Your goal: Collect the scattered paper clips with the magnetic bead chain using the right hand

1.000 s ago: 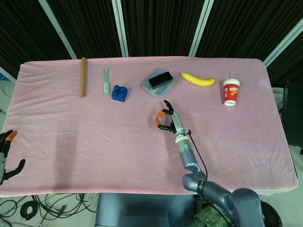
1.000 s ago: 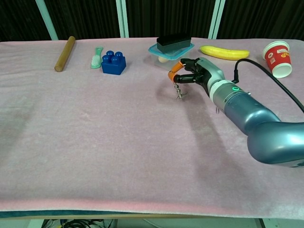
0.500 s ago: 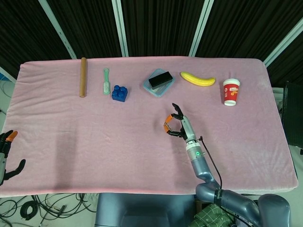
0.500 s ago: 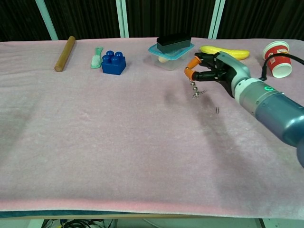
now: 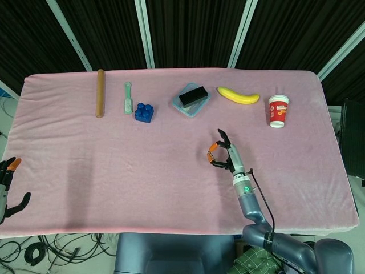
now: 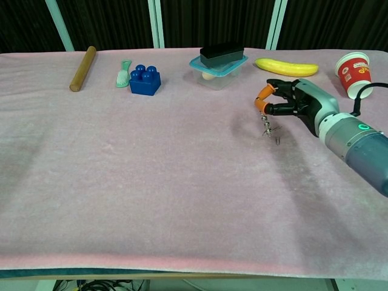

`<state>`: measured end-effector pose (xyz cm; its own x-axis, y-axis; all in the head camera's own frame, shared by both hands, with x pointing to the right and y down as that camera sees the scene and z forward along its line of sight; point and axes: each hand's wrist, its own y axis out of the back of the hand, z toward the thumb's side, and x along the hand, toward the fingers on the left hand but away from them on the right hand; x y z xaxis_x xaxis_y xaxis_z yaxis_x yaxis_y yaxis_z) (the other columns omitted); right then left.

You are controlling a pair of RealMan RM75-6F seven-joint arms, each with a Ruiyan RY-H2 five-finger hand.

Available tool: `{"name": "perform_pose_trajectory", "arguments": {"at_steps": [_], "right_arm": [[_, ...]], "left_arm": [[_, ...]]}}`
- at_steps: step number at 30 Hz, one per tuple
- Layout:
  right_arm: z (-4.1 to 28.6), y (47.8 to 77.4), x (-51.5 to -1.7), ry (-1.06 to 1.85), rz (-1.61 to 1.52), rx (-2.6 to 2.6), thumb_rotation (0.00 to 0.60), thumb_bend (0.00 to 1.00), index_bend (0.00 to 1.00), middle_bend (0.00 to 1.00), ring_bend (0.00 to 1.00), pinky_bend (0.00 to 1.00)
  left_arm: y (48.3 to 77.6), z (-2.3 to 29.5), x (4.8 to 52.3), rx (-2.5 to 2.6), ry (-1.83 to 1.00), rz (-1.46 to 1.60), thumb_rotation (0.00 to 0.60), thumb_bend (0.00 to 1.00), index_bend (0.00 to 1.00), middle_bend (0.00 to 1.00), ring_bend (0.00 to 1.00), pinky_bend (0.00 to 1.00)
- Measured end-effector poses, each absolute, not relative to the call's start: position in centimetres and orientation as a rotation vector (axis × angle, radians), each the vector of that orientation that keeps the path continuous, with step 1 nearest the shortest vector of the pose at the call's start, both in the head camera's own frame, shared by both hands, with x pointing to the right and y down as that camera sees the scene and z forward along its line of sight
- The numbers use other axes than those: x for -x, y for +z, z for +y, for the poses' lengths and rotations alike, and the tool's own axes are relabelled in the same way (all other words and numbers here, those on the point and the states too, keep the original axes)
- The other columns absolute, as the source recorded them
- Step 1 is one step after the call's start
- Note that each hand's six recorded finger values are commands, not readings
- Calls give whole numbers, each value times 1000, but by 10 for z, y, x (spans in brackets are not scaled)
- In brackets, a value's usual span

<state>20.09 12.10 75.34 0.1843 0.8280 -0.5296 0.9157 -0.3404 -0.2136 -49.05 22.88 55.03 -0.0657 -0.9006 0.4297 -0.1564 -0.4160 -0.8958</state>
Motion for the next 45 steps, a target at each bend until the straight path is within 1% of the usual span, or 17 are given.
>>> {"name": "perform_pose_trajectory", "arguments": {"at_steps": [22,45], "right_arm": [[129,773,-216,-909,1705,-2255,600,371,637,0,0,168],[127,768,-225,-880,1721,-2252,600,372,640,0,0,168]], "left_arm": [[550,229,491,1585,-1541,1148,600,349,90,38,0,0],[550,229,491,1579,-1541,1148,600,349,91,38,0,0]]}}
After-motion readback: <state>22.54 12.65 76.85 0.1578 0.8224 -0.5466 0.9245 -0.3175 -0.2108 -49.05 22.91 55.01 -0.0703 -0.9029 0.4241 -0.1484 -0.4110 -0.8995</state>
